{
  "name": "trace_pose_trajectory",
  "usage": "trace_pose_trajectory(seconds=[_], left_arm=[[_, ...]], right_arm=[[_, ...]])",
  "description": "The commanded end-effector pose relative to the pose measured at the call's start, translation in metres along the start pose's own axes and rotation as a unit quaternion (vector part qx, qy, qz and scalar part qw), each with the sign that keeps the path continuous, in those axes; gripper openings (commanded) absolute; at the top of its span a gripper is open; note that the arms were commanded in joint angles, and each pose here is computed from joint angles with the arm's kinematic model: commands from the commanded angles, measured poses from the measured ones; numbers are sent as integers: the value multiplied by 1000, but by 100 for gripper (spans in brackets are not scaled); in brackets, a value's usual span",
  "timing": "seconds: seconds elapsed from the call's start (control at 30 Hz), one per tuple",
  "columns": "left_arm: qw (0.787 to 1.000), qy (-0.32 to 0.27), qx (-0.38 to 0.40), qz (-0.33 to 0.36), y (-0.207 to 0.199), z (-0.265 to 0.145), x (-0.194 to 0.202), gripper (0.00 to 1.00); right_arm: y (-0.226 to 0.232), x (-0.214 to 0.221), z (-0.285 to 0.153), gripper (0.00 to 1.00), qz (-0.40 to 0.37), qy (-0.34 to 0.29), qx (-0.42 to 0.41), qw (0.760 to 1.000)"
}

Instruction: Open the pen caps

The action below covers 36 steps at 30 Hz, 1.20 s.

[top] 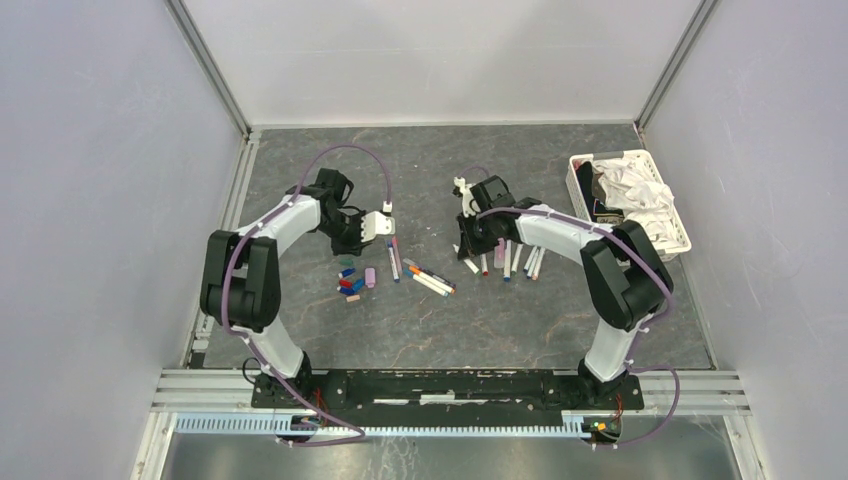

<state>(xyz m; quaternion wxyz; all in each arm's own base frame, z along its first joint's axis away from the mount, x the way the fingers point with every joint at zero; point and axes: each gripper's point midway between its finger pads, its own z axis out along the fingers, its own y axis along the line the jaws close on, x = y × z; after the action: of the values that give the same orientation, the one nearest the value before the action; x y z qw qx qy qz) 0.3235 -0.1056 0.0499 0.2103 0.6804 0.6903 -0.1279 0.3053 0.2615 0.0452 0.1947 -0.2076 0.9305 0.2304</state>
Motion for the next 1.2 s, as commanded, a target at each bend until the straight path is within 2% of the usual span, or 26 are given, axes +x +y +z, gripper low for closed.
trace_pose_trajectory(seconds=[0.0, 0.23, 0.43, 0.57, 0.77, 0.93, 1.0, 1.03, 1.17], left_arm=[[999, 0, -12, -45, 13, 10, 1, 16], [998, 5, 6, -63, 7, 20, 7, 18], [998, -2, 14, -61, 3, 12, 1, 32], [998, -15, 12, -53, 2, 1, -9, 47], [998, -33, -12, -46, 8, -20, -25, 48], [993, -79, -81, -43, 30, -68, -58, 53], [982, -114, -146, -44, 48, -105, -78, 57], [976, -126, -170, -55, 55, -117, -83, 67], [953, -152, -252, -74, 70, -182, -107, 72]], right_arm=[[-37, -36, 7, 0, 16, -61, 111, 992], [-58, -36, 28, 0, 37, -78, 153, 984], [-71, -28, 21, 0, 43, -111, 186, 975], [-72, -25, 14, 15, 32, -118, 196, 973], [-66, -32, 1, 27, 19, -135, 208, 968], [-41, -58, -27, 41, -11, -198, 206, 958], [-27, -69, -35, 42, -25, -212, 198, 957], [-17, -74, -37, 42, -38, -217, 191, 957], [26, -85, -30, 43, -97, -211, 148, 961]])
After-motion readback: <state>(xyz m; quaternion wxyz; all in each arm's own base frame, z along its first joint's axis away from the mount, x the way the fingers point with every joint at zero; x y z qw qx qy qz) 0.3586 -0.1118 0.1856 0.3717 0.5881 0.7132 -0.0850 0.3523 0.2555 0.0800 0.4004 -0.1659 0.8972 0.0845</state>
